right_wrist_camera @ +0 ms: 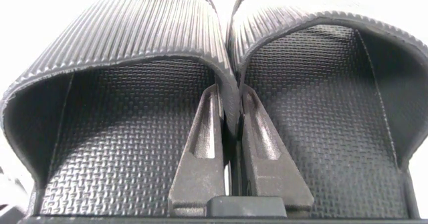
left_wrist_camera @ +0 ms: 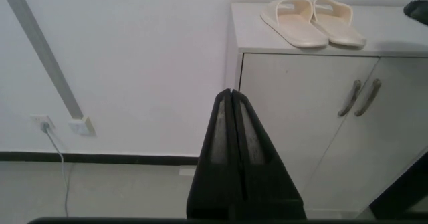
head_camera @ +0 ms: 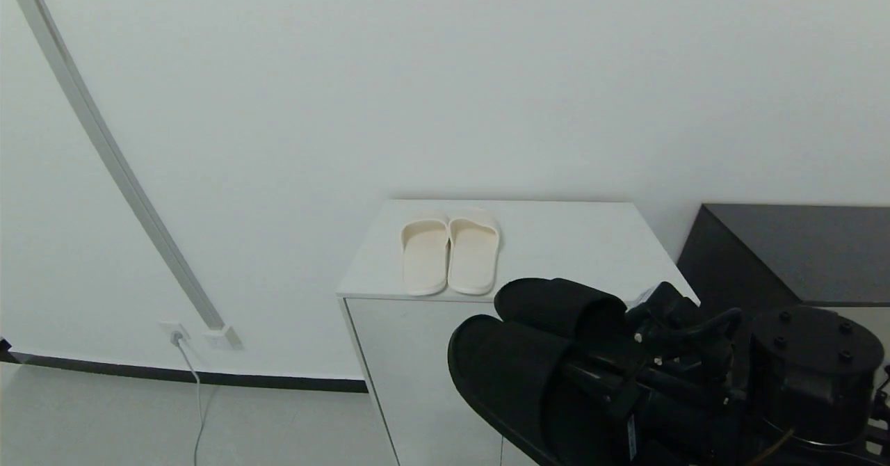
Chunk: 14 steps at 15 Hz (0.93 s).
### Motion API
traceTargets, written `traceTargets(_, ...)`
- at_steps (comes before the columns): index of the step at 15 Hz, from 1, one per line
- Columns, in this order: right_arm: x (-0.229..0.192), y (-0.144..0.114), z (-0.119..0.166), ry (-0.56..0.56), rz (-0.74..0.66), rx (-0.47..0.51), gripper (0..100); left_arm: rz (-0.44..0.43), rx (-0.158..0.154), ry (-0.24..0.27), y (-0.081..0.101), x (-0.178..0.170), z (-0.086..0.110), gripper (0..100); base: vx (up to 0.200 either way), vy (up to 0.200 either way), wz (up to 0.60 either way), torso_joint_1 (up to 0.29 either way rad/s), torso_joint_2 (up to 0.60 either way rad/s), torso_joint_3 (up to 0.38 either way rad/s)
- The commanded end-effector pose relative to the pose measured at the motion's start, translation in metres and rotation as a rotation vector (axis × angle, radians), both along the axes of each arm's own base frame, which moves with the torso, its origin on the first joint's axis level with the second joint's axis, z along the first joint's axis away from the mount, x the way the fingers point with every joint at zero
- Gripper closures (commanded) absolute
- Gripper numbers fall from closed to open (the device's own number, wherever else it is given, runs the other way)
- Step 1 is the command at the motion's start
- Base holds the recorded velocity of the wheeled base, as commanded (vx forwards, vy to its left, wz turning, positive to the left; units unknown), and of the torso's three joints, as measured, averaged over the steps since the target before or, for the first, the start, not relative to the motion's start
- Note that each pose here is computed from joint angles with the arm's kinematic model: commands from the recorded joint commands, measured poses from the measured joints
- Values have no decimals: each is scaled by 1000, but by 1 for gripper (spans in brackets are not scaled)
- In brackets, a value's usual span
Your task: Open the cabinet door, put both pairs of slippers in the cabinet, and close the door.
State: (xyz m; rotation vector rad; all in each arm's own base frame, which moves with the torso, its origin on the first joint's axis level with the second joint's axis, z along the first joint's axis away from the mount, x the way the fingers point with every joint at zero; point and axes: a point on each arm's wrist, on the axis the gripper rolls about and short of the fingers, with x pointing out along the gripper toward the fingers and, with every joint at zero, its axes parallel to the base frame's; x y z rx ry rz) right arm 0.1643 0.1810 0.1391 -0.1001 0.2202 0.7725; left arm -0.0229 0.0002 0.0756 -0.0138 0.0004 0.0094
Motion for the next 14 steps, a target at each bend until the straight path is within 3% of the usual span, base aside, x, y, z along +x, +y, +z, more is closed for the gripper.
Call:
traceTargets(1,1,1,-4,13,-1,-11,100,0,0,0,0,0,0,100,0,0,0,0,0,0)
traceTargets(14,2,1,-11,27,-5,-33,100,1,3,1,0,0,0,100,0,0,0,0,0,0)
